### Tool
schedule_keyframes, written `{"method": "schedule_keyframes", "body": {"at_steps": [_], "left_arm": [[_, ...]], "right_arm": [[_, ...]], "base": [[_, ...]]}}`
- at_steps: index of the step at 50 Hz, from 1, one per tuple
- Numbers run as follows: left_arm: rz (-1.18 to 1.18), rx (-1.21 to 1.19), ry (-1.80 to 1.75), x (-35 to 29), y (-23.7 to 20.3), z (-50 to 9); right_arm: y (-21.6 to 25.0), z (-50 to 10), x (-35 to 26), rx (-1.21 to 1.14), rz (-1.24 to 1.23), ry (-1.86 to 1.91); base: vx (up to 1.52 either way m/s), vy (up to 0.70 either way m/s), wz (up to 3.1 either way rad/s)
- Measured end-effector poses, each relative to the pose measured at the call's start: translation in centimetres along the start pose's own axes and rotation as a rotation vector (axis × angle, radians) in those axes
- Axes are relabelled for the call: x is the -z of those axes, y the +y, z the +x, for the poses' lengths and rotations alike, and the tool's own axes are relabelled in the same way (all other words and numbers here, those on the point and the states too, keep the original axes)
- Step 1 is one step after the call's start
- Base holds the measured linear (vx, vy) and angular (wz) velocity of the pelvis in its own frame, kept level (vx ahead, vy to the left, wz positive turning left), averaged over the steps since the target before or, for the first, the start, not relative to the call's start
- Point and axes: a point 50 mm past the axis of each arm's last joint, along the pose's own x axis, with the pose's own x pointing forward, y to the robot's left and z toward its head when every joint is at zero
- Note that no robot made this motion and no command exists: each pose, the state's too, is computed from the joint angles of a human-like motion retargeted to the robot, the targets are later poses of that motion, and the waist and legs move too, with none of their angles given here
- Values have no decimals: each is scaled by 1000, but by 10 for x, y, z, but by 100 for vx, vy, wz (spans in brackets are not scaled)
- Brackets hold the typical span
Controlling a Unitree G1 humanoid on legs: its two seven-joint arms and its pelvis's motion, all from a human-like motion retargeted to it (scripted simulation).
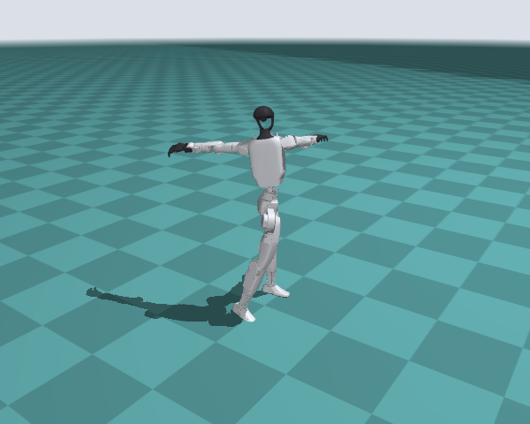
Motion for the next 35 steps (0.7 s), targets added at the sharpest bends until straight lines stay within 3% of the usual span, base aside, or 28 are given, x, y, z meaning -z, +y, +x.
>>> {"method": "schedule_keyframes", "body": {"at_steps": [5,10,21,35], "left_arm": [[-12,9,24,14,-4,0],[2,33,57,33,-10,1],[63,66,82,61,-13,0],[209,160,-100,18,-46,0]], "right_arm": [[-18,3,-51,45,-19,-118],[-23,3,-60,61,-39,-134],[-13,3,-15,20,-97,-26],[-25,-2,49,23,-99,140]], "base": [[1,0,42],[-1,0,0],[-2,0,-77],[-1,-3,-115]]}}
